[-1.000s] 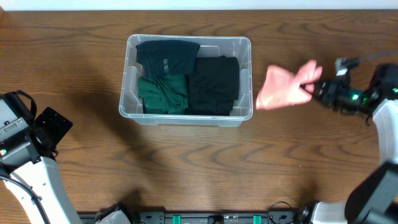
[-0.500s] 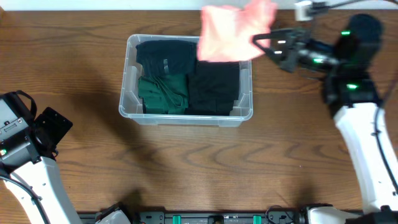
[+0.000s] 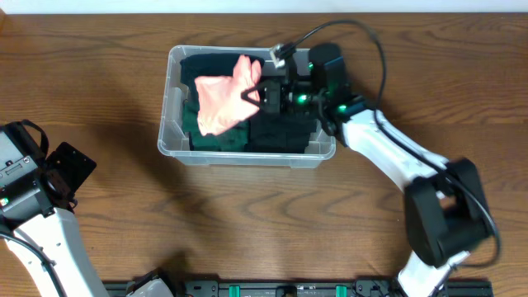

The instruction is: Pack container

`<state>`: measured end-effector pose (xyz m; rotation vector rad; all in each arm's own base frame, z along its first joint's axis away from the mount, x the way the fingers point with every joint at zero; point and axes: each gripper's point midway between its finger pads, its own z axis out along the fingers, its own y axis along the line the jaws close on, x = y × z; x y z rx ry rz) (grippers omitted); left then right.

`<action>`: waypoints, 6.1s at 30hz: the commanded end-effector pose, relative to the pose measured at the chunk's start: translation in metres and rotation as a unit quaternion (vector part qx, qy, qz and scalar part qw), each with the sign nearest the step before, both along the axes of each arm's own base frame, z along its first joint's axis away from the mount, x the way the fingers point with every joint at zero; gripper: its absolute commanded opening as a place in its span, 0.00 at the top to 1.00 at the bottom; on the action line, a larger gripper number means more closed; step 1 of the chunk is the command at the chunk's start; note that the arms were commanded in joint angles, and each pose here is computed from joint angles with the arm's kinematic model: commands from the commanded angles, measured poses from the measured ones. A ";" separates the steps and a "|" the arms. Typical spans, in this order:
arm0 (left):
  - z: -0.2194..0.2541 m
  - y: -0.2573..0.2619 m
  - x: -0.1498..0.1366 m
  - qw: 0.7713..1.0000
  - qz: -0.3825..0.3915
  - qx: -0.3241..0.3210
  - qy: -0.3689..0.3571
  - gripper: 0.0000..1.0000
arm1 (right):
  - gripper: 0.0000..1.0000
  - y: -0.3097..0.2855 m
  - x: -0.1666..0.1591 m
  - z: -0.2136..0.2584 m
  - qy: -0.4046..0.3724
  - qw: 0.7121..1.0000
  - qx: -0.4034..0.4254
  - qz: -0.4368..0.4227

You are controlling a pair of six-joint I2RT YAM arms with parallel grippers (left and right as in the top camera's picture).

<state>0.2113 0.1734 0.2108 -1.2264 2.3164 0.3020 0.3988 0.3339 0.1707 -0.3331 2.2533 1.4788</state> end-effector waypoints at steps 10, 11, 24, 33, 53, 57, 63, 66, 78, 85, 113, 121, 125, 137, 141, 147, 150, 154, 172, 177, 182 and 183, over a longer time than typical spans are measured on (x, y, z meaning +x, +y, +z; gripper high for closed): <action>0.005 0.004 -0.001 1.000 -0.001 0.011 0.003 0.02 | 0.92 -0.053 0.004 -0.050 0.011 0.990 -0.138 -0.039; 0.005 0.004 -0.001 1.000 -0.001 0.011 0.003 0.02 | 0.85 -0.056 0.003 -0.044 0.002 0.989 -0.142 -0.039; 0.005 0.004 -0.001 1.000 -0.001 0.011 0.003 0.02 | 0.04 -0.149 -0.008 0.133 -0.253 0.943 -0.168 -0.137; 0.005 0.004 -0.001 1.000 -0.001 0.011 0.003 0.02 | 0.01 -0.179 -0.024 0.179 -0.298 0.925 -0.157 -0.179; 0.005 0.004 -0.001 1.000 -0.001 0.011 0.003 0.02 | 0.01 -0.334 -0.060 0.214 -0.333 0.817 -0.314 -0.351; 0.005 0.004 -0.001 1.000 -0.001 0.011 0.003 0.02 | 0.01 -0.331 -0.093 0.223 -0.366 0.795 -0.349 -0.335; 0.005 0.004 -0.001 1.000 -0.001 0.011 0.003 0.02 | 0.01 -0.330 -0.130 0.186 -0.342 0.799 -0.365 -0.334; 0.005 0.004 -0.001 1.000 -0.001 0.011 0.003 0.02 | 0.01 -0.324 -0.141 0.151 -0.336 0.808 -0.361 -0.322; 0.005 0.004 -0.001 1.000 -0.001 0.011 0.003 0.02 | 0.01 -0.305 -0.181 0.065 -0.401 0.790 -0.335 -0.322; 0.005 0.004 -0.001 1.000 -0.001 0.011 0.003 0.02 | 0.01 -0.301 -0.196 0.050 -0.410 0.790 -0.317 -0.329; 0.005 0.004 -0.001 1.000 -0.001 0.011 0.003 0.02 | 0.01 -0.286 -0.177 -0.037 -0.383 0.820 -0.315 -0.284; 0.005 0.004 -0.001 1.000 -0.001 0.011 0.003 0.02 | 0.01 -0.284 -0.177 -0.037 -0.385 0.821 -0.315 -0.282; 0.005 0.004 -0.001 1.000 -0.001 0.011 0.003 0.02 | 0.01 -0.284 -0.177 -0.037 -0.385 0.821 -0.315 -0.282; 0.005 0.004 -0.001 1.000 -0.001 0.011 0.003 0.02 | 0.01 -0.284 -0.177 -0.037 -0.385 0.821 -0.315 -0.282; 0.005 0.004 -0.001 1.000 -0.001 0.011 0.003 0.02 | 0.01 -0.284 -0.177 -0.037 -0.385 0.821 -0.315 -0.282; 0.006 0.004 -0.001 1.000 -0.001 0.012 0.001 0.02 | 0.01 -0.284 -0.177 -0.037 -0.385 0.821 -0.315 -0.282; 0.013 0.001 -0.003 1.000 -0.004 0.020 -0.011 0.02 | 0.01 -0.284 -0.177 -0.037 -0.385 0.821 -0.315 -0.282; 0.037 -0.020 -0.007 0.997 -0.033 0.044 -0.050 0.02 | 0.01 -0.284 -0.177 -0.037 -0.385 0.821 -0.315 -0.282; 0.110 -0.132 -0.039 0.909 -0.298 0.146 -0.251 0.02 | 0.01 -0.284 -0.177 -0.037 -0.385 0.821 -0.315 -0.282; 0.080 -0.140 -0.031 0.901 -0.318 0.138 -0.262 0.02 | 0.01 -0.284 -0.177 -0.037 -0.385 0.821 -0.315 -0.282; 0.041 -0.151 -0.025 0.891 -0.343 0.123 -0.272 0.02 | 0.01 -0.284 -0.177 -0.037 -0.385 0.821 -0.315 -0.282; 0.035 -0.153 -0.024 0.888 -0.346 0.122 -0.276 0.02 | 0.01 -0.284 -0.177 -0.037 -0.385 0.821 -0.315 -0.282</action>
